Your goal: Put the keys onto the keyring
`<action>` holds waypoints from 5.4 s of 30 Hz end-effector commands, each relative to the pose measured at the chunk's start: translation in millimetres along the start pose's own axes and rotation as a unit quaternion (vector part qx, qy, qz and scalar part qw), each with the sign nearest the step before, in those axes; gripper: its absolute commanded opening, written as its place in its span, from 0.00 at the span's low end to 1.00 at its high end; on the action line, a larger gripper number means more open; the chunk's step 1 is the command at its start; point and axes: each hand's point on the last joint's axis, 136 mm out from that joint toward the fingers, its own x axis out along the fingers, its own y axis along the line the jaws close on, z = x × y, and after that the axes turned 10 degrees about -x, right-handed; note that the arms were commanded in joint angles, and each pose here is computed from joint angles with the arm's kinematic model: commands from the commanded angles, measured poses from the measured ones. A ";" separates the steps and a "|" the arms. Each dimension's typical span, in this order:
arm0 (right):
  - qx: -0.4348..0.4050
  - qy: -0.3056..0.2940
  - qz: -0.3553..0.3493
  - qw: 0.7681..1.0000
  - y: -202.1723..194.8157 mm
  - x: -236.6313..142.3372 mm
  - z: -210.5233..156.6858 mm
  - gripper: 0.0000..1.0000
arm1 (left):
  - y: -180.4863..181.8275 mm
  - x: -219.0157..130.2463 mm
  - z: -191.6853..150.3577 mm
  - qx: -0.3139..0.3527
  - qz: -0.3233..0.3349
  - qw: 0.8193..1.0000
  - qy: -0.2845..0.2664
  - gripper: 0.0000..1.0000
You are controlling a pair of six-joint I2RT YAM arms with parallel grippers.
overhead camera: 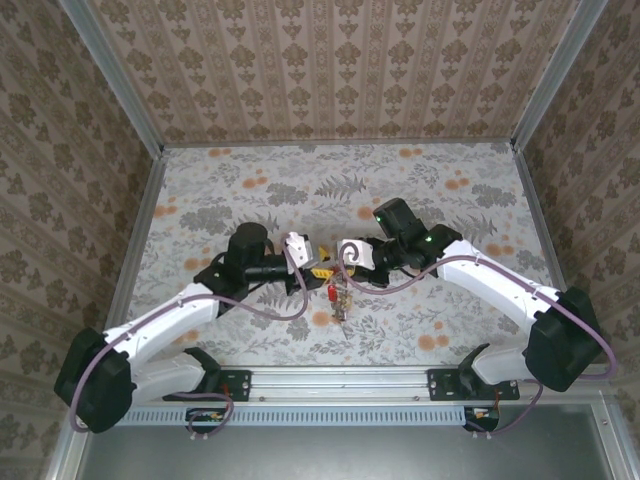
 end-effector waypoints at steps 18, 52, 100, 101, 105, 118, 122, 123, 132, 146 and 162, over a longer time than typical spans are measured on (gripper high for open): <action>-0.009 -0.037 -0.032 0.999 -14.5 -17.8 32.0 0.00 | 7.6 27.3 -1.9 -0.001 0.002 0.999 0.041 0.19; 0.020 -0.068 -0.040 0.997 -15.6 -22.4 35.9 0.00 | 7.2 32.3 -14.0 0.006 0.001 0.999 0.053 0.00; 0.069 -0.105 -0.045 0.991 -7.9 -46.9 28.2 0.31 | -4.6 12.3 35.9 0.029 -0.036 0.994 -0.101 0.00; 0.073 -0.106 -0.044 0.991 -8.8 -44.9 27.7 0.31 | -4.3 12.7 36.3 0.028 -0.037 0.994 -0.101 0.00; 0.087 -0.108 -0.037 0.990 -10.1 -35.4 23.5 0.27 | -4.4 13.7 39.7 0.022 -0.040 0.993 -0.111 0.00; 0.083 -0.138 -0.051 0.986 -16.2 -31.6 27.9 0.20 | -1.8 22.2 46.6 0.011 -0.047 0.988 -0.150 0.00; 0.068 -0.144 -0.063 0.985 -15.6 -38.6 31.0 0.19 | -2.3 25.4 45.9 0.008 -0.050 0.987 -0.152 0.00; 0.064 -0.145 -0.066 0.985 -15.1 -40.8 31.5 0.17 | -3.1 26.3 44.8 0.008 -0.052 0.987 -0.151 0.00; 0.050 -0.141 -0.088 0.985 -10.1 -55.1 29.8 0.13 | -8.7 28.2 36.1 0.009 -0.068 0.988 -0.138 0.00; 0.056 -0.137 -0.067 0.987 -4.9 -52.0 28.3 0.16 | -9.0 28.9 35.7 0.016 -0.061 0.989 -0.136 0.00; 0.062 -0.045 -0.065 0.995 -6.0 -48.2 11.1 0.00 | -1.6 29.5 0.2 0.005 -0.028 1.000 -0.004 0.12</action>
